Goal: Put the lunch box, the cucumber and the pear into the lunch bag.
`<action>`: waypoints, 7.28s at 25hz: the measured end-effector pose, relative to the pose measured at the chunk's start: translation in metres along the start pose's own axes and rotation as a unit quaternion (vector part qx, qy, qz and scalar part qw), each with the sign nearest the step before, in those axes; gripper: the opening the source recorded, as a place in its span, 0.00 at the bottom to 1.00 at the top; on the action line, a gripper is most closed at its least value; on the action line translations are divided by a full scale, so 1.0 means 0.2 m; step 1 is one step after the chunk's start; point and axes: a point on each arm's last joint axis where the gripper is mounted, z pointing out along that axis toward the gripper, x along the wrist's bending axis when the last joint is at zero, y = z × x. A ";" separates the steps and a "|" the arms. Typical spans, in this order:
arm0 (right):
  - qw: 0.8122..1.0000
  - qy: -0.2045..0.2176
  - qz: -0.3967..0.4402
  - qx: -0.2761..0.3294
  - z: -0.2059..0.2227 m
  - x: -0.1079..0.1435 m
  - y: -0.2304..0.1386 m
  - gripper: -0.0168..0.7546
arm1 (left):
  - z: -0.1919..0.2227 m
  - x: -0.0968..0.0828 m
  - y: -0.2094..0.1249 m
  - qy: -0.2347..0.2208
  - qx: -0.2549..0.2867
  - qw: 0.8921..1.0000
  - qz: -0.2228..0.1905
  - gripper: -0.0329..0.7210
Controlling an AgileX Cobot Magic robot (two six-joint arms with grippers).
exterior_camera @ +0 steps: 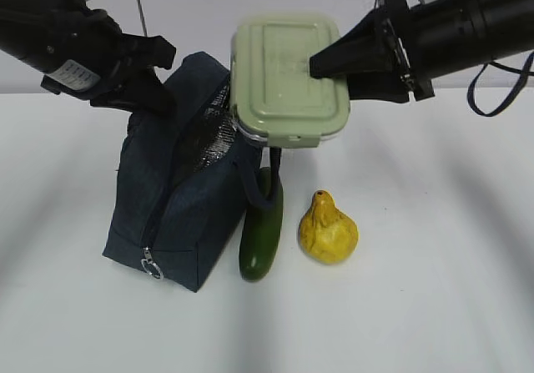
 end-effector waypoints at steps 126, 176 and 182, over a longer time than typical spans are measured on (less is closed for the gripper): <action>0.971 -0.197 -0.102 0.085 0.86 0.01 -0.13 0.70 | 0.00 -0.02 0.01 -0.021 -0.011 0.999 -0.023 0.04; 0.878 -0.378 -0.157 0.248 0.54 -0.03 -0.26 0.57 | 0.00 0.03 -0.03 0.037 0.036 0.998 0.041 0.04; 0.878 -0.379 -0.158 0.247 0.58 -0.08 -0.26 0.57 | 0.00 0.03 -0.03 0.037 0.038 0.998 0.041 0.04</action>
